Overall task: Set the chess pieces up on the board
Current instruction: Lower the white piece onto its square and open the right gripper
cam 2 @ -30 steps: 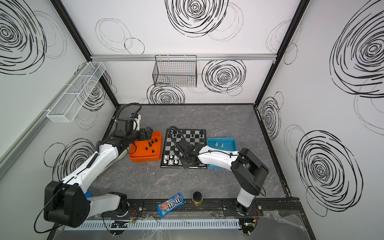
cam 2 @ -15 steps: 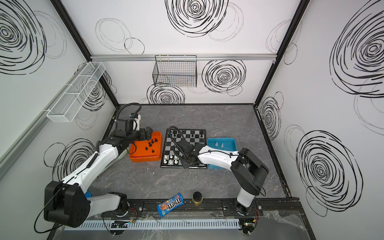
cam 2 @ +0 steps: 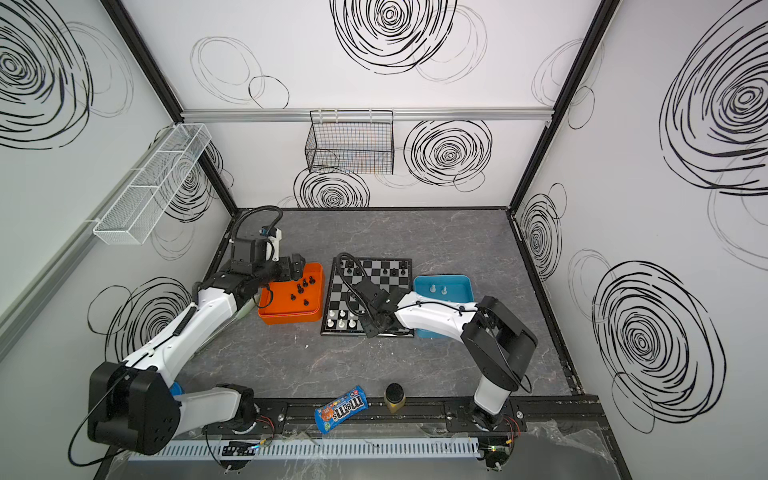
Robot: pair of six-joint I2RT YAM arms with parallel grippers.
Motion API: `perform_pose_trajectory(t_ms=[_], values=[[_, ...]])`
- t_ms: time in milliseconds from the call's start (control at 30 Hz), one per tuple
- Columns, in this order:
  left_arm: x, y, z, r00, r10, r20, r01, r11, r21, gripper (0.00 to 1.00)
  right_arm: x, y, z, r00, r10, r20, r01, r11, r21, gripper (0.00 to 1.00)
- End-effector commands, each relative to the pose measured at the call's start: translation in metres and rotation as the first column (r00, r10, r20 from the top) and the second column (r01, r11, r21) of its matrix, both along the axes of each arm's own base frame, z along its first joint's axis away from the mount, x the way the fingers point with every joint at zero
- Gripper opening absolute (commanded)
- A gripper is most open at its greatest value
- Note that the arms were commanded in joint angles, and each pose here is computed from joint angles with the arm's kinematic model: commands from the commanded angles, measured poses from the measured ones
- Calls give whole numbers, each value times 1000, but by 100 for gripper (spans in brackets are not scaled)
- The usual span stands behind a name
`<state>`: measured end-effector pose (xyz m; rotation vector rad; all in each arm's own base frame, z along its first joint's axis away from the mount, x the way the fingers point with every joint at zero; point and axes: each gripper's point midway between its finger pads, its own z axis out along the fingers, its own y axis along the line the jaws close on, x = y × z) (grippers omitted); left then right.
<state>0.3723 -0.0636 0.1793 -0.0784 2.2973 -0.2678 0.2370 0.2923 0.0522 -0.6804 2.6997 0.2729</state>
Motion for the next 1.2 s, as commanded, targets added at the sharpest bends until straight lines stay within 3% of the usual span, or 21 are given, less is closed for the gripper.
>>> perform_pose_trajectory(t_ms=[0, 1167], values=[[3, 3, 6, 999, 15, 31, -15, 1000, -16, 96, 5, 6, 8, 1000, 2, 27, -2, 1000, 10, 21], [5, 2, 3, 1000, 12, 22, -12, 1000, -27, 96, 4, 3, 0, 1000, 7, 16, -7, 1000, -22, 22]])
